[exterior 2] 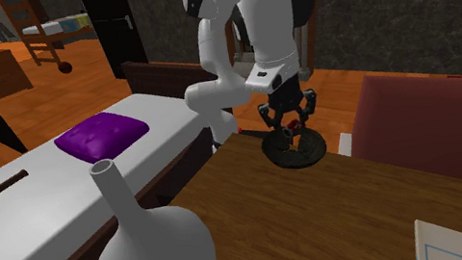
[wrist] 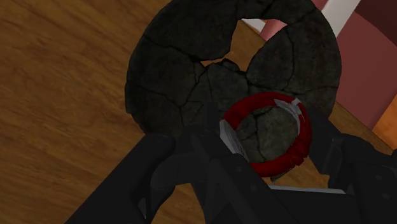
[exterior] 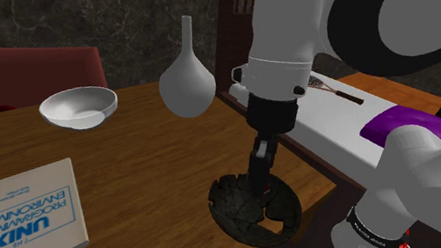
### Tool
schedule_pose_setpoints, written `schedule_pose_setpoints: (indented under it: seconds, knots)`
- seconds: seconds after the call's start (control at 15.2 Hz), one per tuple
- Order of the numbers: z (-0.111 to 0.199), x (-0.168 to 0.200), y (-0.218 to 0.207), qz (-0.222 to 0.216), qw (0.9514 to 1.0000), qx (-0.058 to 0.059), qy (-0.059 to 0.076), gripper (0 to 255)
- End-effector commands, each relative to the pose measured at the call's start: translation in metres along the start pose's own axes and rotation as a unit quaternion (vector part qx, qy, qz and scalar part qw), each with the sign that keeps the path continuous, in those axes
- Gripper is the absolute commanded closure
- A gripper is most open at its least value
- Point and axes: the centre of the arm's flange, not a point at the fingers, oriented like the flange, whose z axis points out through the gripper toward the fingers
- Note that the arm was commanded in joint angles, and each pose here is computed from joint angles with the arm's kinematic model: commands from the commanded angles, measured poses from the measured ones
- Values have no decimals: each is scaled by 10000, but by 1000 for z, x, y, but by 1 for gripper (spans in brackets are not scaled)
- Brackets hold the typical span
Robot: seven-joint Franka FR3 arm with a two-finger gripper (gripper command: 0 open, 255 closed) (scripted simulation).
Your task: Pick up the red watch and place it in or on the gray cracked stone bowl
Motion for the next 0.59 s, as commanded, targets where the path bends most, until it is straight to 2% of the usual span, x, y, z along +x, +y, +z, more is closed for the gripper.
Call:
schedule_pose_setpoints:
  seconds: [0.0, 0.2, 0.53]
  knots:
    - [10, 0, 1, 0, 10000, 0, 2, 255]
    - [26, 2, 4, 0, 10000, 0, 2, 255]
    - [26, 2, 4, 0, 10000, 0, 2, 255]
